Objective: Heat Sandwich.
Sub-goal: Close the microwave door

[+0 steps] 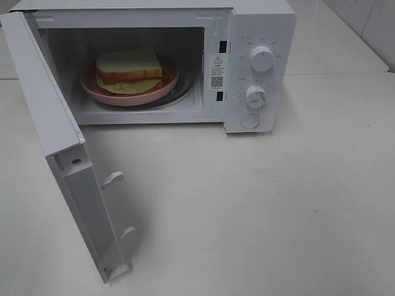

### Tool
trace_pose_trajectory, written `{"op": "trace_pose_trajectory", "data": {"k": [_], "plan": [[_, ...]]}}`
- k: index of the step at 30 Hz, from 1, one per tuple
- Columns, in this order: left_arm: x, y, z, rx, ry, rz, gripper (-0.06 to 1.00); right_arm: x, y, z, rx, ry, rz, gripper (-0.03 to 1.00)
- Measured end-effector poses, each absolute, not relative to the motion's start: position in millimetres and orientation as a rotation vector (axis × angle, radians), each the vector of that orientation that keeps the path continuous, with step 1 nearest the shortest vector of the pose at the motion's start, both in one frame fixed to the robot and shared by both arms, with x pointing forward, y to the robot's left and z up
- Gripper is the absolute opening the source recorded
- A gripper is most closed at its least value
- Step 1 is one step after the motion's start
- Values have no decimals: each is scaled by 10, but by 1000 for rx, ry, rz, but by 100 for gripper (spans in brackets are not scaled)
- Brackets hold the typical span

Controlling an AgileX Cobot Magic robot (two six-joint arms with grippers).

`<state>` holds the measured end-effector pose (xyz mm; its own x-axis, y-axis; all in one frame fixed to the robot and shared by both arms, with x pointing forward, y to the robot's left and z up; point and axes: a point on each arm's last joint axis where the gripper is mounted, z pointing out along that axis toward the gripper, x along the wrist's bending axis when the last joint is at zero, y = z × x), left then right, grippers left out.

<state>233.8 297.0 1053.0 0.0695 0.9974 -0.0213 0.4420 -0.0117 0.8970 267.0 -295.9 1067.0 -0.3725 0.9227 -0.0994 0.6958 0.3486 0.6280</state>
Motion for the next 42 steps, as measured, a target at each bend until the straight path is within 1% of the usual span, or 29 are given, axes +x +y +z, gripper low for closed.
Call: {"op": "trace_pose_trajectory", "data": {"k": [4,8,26,42], "plan": [[2338,2970,10530,1566,1480,898,99,2605,-2993,10613,1457,2055,753,86],[2338,2970,10530,1566,1480,898,99,2546,-2998,10483,1521,1933,804,85],[2338,2970,10530,1566,1480,898,99,2294,-3034,10474,1591,1599,871,79],[2338,2970,10530,1566,1480,898,99,2290,-3033,10473,1597,1587,866,76]]}}
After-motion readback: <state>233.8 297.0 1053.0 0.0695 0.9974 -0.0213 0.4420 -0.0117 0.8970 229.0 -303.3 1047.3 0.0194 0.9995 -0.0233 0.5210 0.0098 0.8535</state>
